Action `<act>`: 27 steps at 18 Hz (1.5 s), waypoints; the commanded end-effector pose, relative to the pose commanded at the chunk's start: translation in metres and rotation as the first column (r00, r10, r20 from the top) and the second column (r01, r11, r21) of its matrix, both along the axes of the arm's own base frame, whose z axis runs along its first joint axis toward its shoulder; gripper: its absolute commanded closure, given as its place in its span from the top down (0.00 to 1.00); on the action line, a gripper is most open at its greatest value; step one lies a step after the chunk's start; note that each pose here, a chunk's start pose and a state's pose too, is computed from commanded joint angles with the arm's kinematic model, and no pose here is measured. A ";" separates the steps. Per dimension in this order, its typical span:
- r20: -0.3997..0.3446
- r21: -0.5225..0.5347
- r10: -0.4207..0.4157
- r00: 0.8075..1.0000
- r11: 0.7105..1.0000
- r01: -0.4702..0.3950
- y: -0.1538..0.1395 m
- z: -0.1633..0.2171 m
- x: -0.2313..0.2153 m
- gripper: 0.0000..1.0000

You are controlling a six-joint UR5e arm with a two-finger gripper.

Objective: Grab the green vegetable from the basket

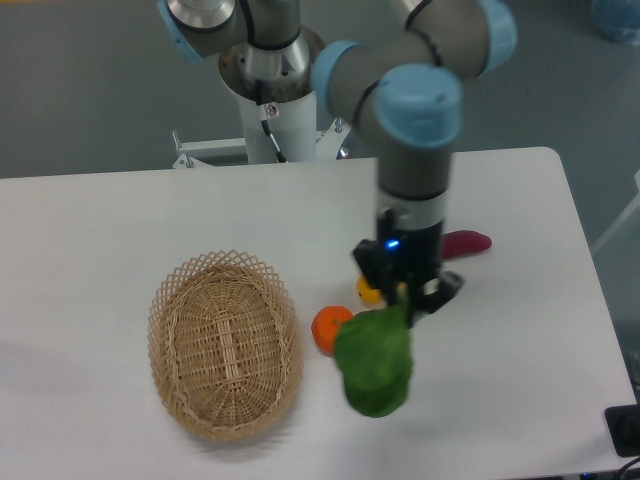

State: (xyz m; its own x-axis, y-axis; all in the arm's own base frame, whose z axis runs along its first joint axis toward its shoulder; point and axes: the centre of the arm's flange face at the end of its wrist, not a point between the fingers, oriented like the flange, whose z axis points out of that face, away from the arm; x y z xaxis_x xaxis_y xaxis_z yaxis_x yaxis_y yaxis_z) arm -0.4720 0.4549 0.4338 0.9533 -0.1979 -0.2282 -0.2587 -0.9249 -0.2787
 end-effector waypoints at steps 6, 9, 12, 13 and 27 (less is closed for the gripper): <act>0.026 -0.040 -0.024 0.999 0.999 0.025 -0.037 0.017 -0.031 0.34; 0.019 -0.037 -0.018 1.000 0.999 0.019 -0.042 0.025 -0.031 0.34; 0.016 -0.036 -0.010 1.000 0.999 0.011 -0.046 0.027 -0.034 0.34; 0.013 -0.035 -0.010 1.000 0.999 0.011 -0.046 0.027 -0.034 0.34; 0.019 -0.017 -0.006 1.000 1.000 0.007 -0.048 0.029 -0.036 0.34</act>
